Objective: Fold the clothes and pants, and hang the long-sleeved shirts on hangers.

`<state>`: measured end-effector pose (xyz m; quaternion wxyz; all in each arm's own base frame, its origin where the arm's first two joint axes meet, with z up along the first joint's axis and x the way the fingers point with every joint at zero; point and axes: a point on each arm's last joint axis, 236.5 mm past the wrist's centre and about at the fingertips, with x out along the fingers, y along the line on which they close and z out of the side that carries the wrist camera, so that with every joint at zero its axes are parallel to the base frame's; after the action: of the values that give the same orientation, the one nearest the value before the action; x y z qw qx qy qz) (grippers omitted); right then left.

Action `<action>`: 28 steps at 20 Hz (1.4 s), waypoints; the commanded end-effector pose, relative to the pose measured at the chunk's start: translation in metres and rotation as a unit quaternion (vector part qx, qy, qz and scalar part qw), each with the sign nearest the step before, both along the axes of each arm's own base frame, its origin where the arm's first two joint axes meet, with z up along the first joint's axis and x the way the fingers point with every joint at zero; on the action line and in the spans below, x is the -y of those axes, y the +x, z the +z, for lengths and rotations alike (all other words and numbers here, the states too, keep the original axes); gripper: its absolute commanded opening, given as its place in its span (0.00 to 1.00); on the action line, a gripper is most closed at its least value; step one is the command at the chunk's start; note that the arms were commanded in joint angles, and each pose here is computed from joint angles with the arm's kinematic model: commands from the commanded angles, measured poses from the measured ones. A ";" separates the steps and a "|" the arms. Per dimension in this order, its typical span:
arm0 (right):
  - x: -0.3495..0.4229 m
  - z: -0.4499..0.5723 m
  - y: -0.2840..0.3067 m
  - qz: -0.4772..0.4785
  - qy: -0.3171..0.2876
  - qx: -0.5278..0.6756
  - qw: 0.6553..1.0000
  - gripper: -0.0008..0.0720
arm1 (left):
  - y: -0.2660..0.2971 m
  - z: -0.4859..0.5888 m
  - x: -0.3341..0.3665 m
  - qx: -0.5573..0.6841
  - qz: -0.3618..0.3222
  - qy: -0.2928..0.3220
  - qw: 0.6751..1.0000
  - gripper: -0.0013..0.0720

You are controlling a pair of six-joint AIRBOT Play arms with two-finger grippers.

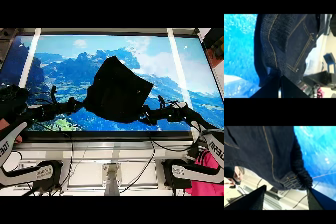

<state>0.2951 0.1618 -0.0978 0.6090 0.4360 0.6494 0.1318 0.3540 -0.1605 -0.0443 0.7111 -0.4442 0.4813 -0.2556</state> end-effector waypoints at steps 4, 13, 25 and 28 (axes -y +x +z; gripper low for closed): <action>0.005 -0.016 0.008 0.000 -0.015 0.001 1.000 0.69 | 0.001 -0.002 0.003 0.002 -0.001 0.007 1.000 0.03; -0.005 0.033 0.052 -0.006 0.020 0.074 0.997 0.03 | 0.073 0.071 -0.007 0.164 0.019 0.036 0.986 0.03; -0.008 0.332 0.270 -0.189 -0.053 0.519 0.832 0.03 | 0.199 0.404 -0.028 0.563 0.136 0.244 0.778 0.03; -0.021 0.320 0.288 -0.213 -0.071 0.528 0.819 0.03 | 0.218 0.387 -0.041 0.554 0.151 0.274 0.772 0.03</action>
<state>0.5628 0.1807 0.2061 0.8809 0.3899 0.1866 0.1928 0.5584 -0.1335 0.3322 0.9643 -0.1106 0.0058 -0.2405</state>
